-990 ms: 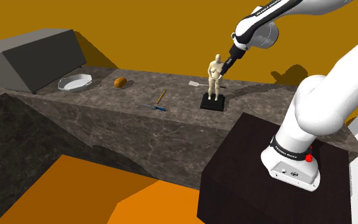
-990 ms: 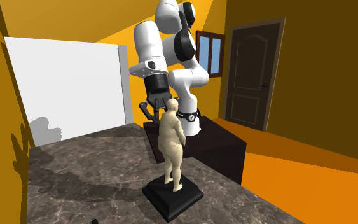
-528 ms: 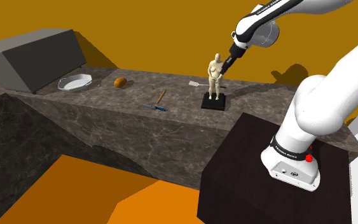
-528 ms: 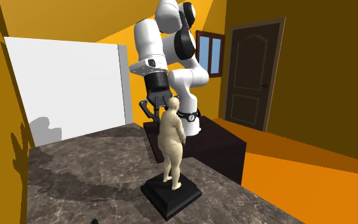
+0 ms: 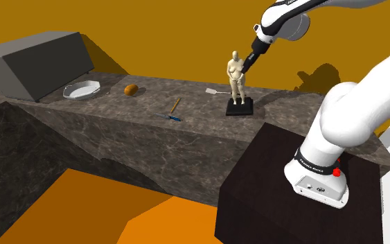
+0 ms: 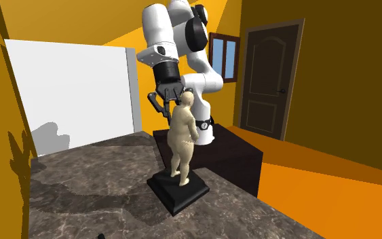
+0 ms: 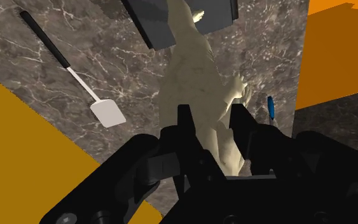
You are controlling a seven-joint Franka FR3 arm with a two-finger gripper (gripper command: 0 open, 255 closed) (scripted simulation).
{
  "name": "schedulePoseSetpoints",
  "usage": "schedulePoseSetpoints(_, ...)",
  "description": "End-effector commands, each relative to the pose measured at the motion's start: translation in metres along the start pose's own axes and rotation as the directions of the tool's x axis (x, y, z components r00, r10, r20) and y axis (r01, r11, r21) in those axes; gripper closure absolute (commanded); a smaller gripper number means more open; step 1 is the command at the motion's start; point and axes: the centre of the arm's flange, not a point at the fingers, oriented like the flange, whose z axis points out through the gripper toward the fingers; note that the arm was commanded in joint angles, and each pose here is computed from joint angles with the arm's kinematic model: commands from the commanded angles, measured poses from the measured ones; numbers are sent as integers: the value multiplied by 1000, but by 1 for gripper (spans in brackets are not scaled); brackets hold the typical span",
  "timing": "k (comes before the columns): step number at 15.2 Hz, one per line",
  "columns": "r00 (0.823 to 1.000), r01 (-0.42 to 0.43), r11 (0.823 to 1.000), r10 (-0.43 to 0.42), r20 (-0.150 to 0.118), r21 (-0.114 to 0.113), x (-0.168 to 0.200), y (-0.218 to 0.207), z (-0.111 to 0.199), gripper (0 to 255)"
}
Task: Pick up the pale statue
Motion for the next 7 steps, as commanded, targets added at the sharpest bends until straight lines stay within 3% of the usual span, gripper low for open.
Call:
schedulePoseSetpoints(1,1000,0,1000,0,-1,-1,5,-1,-9,255)
schedulePoseSetpoints(7,1000,0,1000,0,-1,-1,13,-2,-29,255)
